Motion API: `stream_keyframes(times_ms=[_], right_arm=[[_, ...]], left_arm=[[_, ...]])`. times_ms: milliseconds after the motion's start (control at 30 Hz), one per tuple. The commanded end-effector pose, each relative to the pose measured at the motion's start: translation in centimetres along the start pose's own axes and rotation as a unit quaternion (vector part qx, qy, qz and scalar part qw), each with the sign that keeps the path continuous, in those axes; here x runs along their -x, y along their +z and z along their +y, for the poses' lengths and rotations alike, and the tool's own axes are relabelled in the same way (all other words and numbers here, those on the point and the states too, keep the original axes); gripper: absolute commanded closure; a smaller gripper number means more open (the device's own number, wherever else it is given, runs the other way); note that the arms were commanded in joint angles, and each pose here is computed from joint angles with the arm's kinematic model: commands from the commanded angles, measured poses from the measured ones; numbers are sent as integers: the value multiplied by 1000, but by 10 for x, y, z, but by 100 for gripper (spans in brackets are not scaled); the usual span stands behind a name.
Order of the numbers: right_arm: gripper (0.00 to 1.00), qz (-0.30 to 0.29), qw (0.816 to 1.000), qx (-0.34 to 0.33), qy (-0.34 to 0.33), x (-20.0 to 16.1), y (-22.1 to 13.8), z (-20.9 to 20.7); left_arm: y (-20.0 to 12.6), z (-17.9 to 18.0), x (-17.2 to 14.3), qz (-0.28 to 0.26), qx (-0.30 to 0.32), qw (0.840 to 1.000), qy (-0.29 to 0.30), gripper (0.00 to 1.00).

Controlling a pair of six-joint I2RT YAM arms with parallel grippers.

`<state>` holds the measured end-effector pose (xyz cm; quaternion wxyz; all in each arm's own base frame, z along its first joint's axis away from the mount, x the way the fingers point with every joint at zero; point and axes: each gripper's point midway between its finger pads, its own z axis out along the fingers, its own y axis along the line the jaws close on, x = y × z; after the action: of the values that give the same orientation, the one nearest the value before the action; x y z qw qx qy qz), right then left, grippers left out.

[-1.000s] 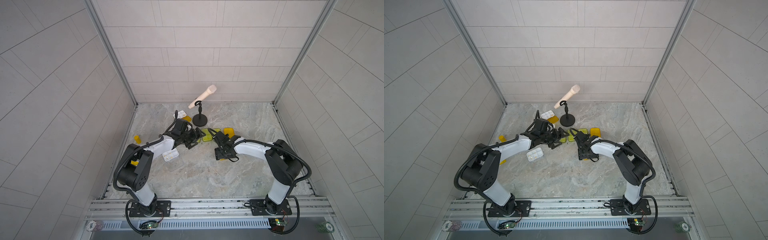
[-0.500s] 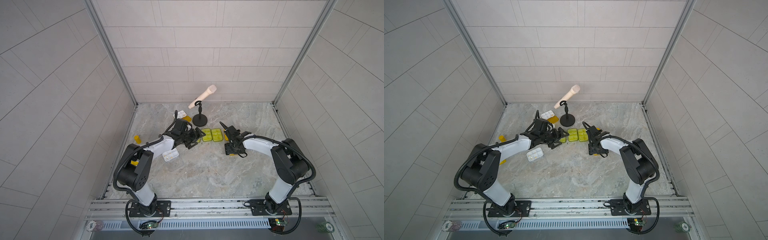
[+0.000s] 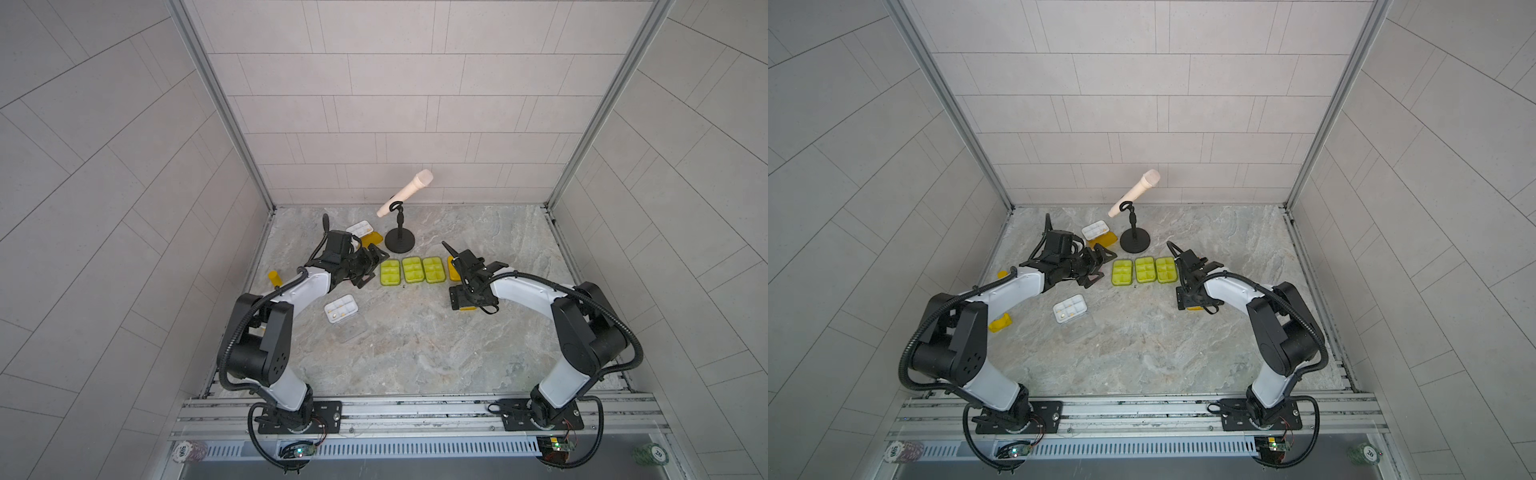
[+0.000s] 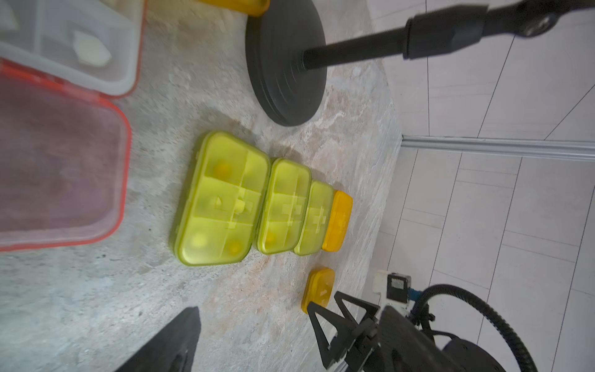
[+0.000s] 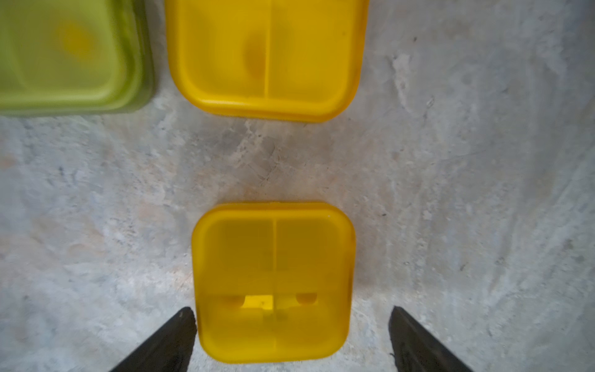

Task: Close pillboxes
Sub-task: Move the pillbox to the center of the board, then adjust the pillbox at the center of the board.

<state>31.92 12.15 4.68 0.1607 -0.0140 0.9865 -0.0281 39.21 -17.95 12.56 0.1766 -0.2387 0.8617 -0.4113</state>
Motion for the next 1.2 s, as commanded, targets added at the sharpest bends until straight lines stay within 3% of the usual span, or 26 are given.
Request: stream_keyframes(times_ms=[0, 300, 400, 533, 667, 833, 1167], right_arm=[[4, -26, 1000, 0, -1, 8, -27, -2], [4, -66, 997, 32, -15, 12, -62, 11], [5, -76, 996, 48, -16, 10, -66, 16], [5, -79, 995, 60, -17, 7, -67, 20], [4, -78, 995, 56, -15, 1, -71, 14], [3, -90, 994, 65, -11, -2, -79, 12], [3, -93, 993, 76, -3, -10, -82, 11]], left_arm=[[-19, 2, 21, -37, 11, 999, 5, 9], [-73, 29, 75, -162, 75, 984, -8, 9], [-87, 38, 79, -179, 95, 979, -19, 9], [-90, 77, 71, -192, 125, 972, -54, 9], [-86, 115, 62, -199, 149, 966, -76, 9], [-80, 128, 54, -165, 166, 970, -65, 9], [-58, 163, 59, -151, 193, 965, -92, 10]])
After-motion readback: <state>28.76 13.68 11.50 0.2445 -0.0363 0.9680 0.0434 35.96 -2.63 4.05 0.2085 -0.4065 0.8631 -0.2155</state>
